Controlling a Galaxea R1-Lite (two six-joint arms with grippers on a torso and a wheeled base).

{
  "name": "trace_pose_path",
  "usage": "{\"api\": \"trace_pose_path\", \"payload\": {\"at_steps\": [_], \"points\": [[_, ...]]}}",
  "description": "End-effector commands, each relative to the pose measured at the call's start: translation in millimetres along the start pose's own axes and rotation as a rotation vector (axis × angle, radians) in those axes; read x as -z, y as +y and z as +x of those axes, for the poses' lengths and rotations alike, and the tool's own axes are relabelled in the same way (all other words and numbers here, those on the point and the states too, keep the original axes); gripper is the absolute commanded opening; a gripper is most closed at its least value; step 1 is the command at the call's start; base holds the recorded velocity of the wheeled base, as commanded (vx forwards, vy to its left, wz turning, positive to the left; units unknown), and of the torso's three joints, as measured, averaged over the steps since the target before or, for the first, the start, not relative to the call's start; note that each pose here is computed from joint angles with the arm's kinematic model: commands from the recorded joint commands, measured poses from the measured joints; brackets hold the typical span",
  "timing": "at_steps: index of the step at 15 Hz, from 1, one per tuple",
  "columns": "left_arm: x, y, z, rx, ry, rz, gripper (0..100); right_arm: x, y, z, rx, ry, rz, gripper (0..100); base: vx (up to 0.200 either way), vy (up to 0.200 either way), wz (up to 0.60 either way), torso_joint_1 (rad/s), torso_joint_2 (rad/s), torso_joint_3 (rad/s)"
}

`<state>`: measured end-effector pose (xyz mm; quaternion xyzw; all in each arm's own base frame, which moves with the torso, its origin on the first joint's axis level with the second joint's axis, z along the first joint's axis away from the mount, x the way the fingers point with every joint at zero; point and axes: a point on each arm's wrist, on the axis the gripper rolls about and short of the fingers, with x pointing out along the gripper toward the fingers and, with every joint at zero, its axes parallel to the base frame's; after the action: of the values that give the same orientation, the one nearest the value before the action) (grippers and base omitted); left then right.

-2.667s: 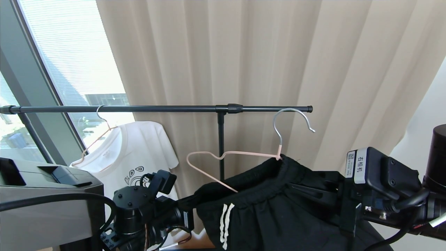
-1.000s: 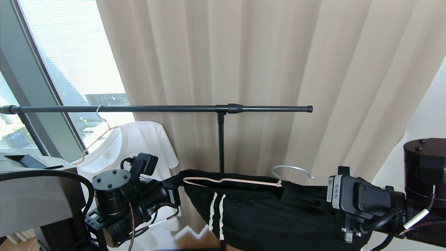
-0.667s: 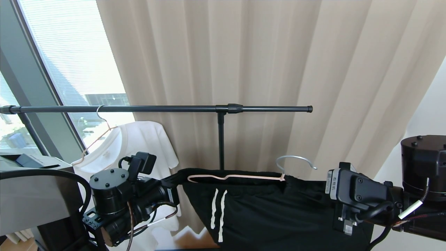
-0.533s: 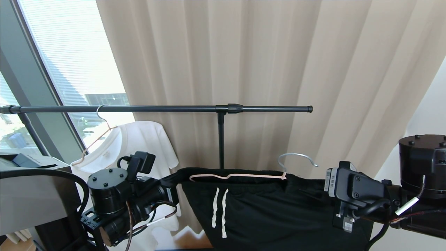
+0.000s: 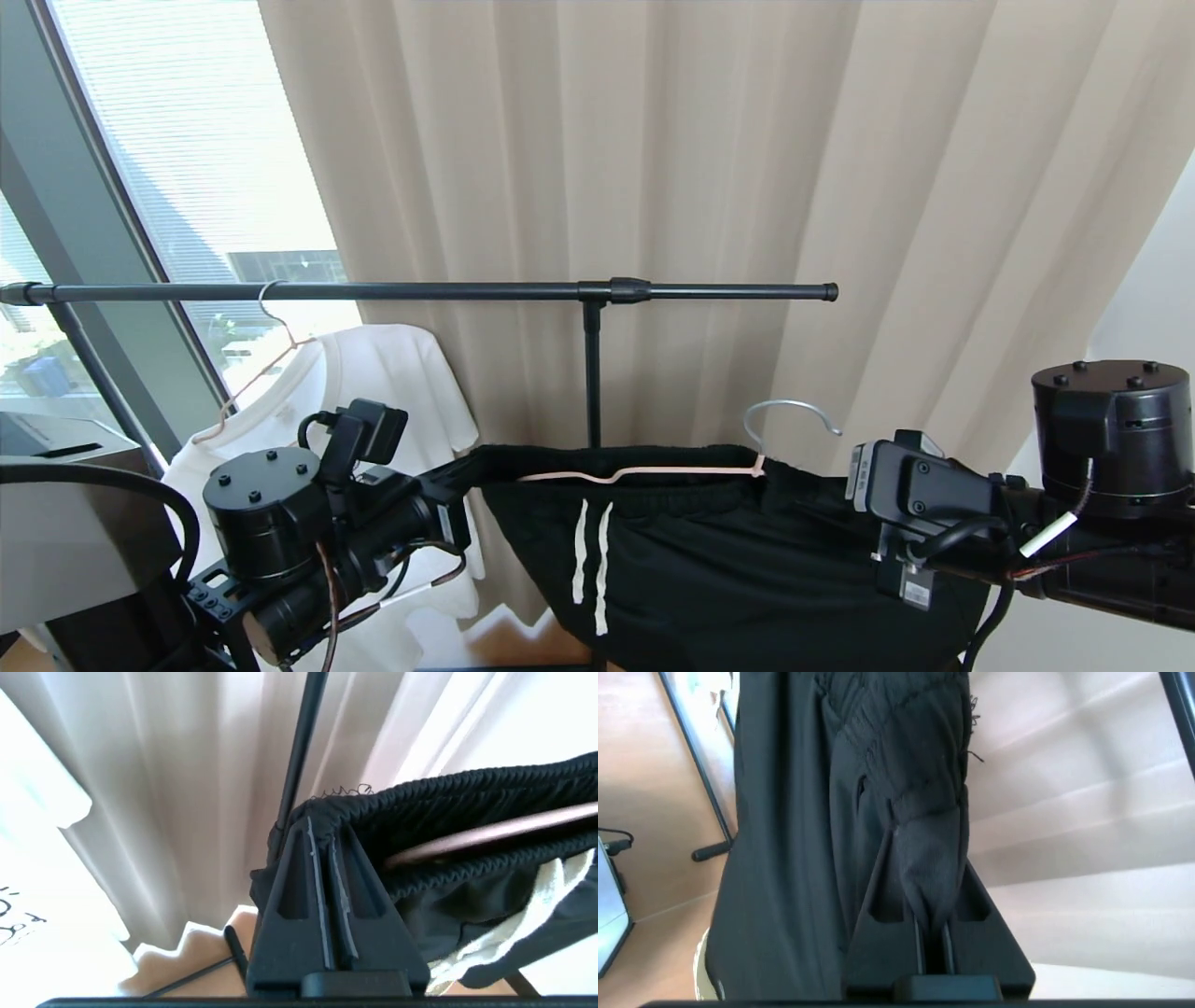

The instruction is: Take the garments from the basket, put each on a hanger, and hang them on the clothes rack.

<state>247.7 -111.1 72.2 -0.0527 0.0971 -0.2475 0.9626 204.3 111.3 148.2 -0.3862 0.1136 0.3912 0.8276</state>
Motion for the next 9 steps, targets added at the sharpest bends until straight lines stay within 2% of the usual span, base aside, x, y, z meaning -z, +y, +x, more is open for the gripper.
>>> {"api": "trace_pose_path", "payload": {"at_steps": [1,3,6,9], "points": [[-13.2,-3.1,-5.8,0.010,-0.054,0.020,0,0.7,-0.7,4.5,-0.004,0.009,0.003,0,0.000,0.000,0.00,0.000,0.00,0.000],[-24.5,-6.7,-9.8,0.014,-0.046,0.033,0,-0.2,-3.1,8.0,0.009,0.020,0.006,0,0.000,0.000,0.00,0.000,0.00,0.000],[-38.3,-12.4,-16.4,0.016,0.016,0.101,0,-7.3,-0.4,14.4,0.020,0.033,0.021,0,0.000,0.000,0.00,0.000,0.00,0.000],[-63.4,-17.5,-28.1,0.009,0.067,0.146,0,-18.2,5.9,18.1,0.019,0.023,0.096,0,0.000,0.000,0.00,0.000,0.00,0.000]]}}
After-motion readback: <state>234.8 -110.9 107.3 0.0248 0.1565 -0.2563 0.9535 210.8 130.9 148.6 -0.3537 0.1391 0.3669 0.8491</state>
